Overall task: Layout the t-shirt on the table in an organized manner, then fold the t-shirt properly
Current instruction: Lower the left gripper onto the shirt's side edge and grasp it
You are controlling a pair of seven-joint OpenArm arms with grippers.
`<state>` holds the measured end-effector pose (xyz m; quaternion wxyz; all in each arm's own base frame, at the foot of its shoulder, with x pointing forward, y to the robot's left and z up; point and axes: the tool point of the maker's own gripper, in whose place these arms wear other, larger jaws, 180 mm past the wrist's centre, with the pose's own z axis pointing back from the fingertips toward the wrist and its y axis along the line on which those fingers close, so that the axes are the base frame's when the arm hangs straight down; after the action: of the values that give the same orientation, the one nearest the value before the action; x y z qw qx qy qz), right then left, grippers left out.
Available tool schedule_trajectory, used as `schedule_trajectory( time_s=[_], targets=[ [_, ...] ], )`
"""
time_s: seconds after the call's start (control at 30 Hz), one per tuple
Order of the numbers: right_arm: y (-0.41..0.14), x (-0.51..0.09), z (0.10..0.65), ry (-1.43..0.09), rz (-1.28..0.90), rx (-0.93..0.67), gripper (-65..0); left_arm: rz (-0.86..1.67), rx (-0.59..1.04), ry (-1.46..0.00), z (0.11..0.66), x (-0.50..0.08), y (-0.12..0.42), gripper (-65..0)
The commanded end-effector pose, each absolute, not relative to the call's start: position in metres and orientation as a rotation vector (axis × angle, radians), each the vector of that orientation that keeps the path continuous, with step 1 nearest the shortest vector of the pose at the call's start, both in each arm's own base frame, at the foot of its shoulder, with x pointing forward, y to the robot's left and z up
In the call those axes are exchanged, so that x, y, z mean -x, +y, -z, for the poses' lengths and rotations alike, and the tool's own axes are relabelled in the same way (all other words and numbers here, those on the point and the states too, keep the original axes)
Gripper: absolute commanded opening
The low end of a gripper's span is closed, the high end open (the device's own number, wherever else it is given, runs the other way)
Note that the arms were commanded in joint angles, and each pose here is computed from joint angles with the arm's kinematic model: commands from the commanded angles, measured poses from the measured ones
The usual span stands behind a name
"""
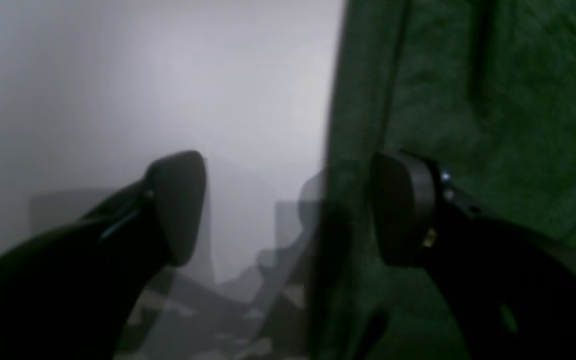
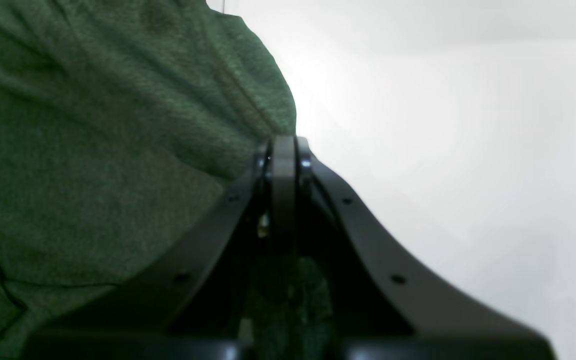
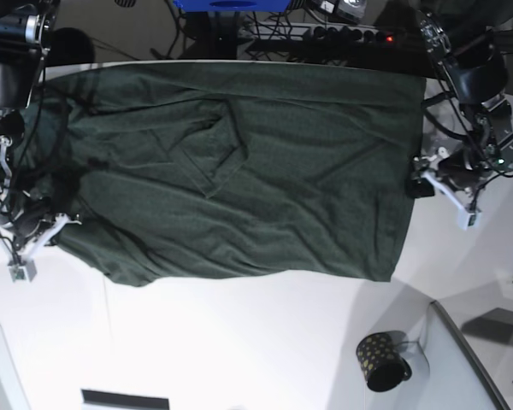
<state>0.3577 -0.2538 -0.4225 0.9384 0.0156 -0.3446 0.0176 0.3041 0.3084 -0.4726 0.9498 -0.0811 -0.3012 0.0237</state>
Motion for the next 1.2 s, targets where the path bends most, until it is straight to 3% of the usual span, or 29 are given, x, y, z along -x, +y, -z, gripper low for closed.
schedule_trajectory(
  time_s=[0.0,0.37,0.43,0.6,0.67,1.17],
  targets=[
    [-0.26,-0.37,0.406,-0.758,-0.045,-0.019,-65.0,-0.035,0.161,-0.655,0.458,-0.32,0.311,-15.1],
    [-0.259,-0.37,0.406,-0.759,-0.048,-0.02,-65.0,-0.04,0.264,-0.571,0.49,-0.32,0.273,-16.9],
    [-0.26,-0.37,0.405,-0.759,-0.048,-0.018,-65.0,-0.052,0.269,-0.59,0.492,-0.319,0.273,-23.2],
    [-0.26,-0.37,0.405,-0.76,-0.049,-0.017,-65.0,-0.078,0.292,-0.556,0.507,-0.307,0.268,-56.1],
    [-0.26,-0.37,0.406,-0.76,-0.048,-0.019,-65.0,-0.083,0.289,-0.556,0.507,-0.306,0.27,-65.0],
    [-0.26,-0.369,0.406,-0.759,-0.048,-0.019,-65.0,0.082,0.14,-0.694,0.456,-0.307,0.279,-65.0]
  ],
)
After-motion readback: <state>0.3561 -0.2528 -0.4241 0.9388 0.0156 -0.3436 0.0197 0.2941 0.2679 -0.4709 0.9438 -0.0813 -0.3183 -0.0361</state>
